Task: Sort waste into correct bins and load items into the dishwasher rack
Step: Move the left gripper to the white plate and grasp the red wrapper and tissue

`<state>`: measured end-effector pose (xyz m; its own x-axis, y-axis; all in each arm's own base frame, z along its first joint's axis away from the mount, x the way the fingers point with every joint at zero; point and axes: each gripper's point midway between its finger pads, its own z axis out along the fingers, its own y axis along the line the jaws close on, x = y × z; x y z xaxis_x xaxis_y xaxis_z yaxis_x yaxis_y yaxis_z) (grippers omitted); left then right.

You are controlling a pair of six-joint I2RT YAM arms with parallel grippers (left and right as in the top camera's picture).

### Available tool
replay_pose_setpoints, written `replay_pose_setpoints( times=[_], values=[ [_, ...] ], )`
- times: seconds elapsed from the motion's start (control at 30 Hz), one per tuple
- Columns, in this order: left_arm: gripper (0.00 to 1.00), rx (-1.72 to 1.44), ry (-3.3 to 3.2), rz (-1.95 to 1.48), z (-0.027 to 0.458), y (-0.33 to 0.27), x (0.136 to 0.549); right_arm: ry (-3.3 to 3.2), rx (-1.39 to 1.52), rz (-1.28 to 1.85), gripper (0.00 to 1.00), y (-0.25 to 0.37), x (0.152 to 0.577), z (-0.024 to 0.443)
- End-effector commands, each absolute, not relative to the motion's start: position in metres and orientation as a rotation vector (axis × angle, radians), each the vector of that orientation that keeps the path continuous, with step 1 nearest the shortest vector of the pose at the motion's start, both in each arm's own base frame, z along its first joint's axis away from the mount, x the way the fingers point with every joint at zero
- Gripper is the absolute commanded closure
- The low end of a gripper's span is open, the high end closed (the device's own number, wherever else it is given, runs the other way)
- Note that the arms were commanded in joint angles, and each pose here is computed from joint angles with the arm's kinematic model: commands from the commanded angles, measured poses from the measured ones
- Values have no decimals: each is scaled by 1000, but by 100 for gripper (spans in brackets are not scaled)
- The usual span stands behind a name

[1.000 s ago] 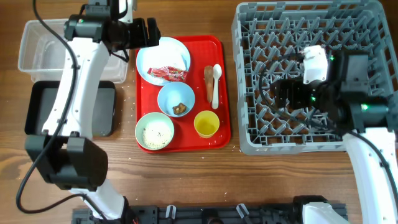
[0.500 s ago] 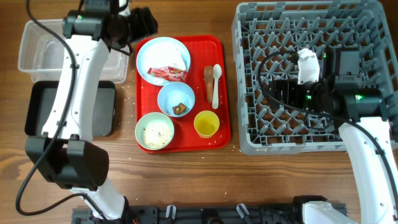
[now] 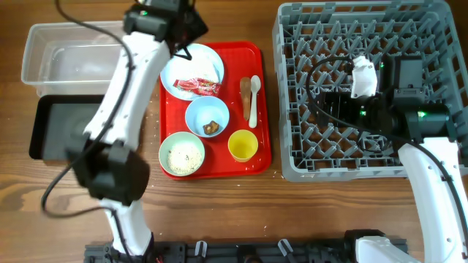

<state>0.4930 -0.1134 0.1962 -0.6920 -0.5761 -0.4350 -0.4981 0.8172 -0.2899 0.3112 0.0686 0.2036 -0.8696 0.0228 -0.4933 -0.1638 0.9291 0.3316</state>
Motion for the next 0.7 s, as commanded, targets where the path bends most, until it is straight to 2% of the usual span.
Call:
replay_pose_setpoints(
  times=[0.0, 0.1, 0.27, 0.4, 0.67],
  values=[
    [28, -1117, 2493, -86, 128, -104, 495, 2567, -58, 545, 0, 72, 314, 212],
    [24, -1192, 2536, -46, 94, -106, 491, 2579, -54, 546, 0, 72, 312, 210],
    [6, -1203, 2583, 2, 66, -107, 489, 2582, -53, 547, 0, 71, 311, 210],
    [1, -1211, 2649, -6, 43, -114, 485, 2581, -54, 547, 0, 71, 311, 210],
    [0, -1211, 2715, 21, 15, -122, 477, 2582, -49, 548, 0, 71, 311, 210]
  ],
)
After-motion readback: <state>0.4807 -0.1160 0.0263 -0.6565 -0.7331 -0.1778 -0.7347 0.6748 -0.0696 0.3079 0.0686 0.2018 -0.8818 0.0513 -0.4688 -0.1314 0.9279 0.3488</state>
